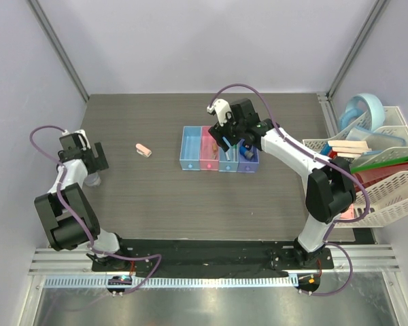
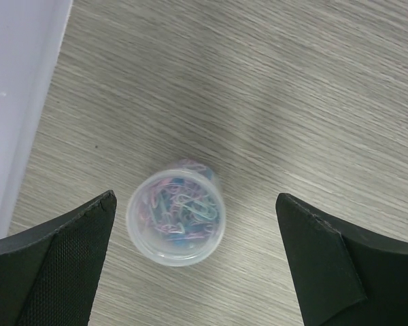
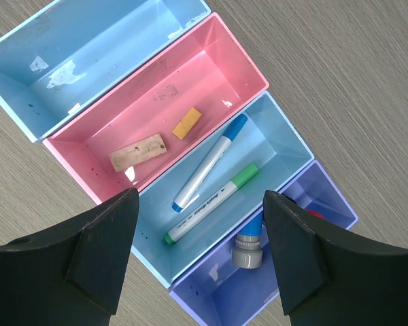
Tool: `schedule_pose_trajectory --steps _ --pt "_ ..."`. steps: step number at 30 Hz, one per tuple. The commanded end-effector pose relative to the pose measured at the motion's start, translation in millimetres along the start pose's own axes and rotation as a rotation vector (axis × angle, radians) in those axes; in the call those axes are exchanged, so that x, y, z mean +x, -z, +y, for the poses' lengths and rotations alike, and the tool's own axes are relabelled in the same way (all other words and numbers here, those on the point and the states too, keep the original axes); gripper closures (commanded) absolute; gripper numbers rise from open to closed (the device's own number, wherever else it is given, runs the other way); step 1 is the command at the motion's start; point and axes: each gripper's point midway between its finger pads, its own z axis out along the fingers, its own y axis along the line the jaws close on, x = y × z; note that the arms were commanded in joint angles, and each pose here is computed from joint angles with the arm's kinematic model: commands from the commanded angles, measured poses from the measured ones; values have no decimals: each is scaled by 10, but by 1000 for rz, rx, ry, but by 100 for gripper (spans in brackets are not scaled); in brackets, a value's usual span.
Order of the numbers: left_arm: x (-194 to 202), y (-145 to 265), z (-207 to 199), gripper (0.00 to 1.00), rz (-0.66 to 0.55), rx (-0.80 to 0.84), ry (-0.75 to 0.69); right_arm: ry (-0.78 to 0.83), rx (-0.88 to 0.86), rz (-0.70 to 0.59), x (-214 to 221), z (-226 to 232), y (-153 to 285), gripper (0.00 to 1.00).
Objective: Sort the stationery into containers
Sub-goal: Pick up the storage box at the corner of the board.
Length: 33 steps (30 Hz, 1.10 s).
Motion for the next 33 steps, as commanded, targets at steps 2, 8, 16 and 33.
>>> schedule_pose_trajectory --steps 2,8,16,33 --pt "-88 15 92 0 -54 -2 -1 -6 5 -56 -165 -5 132 21" --pt "53 -10 87 2 -25 8 -10 -10 4 -56 -168 -5 120 21" --pt "98 -45 109 19 -29 -4 -11 -14 3 -51 -137 7 119 22" --pt "-44 -142 100 46 -32 9 -30 -16 -4 -49 -100 32 132 22"
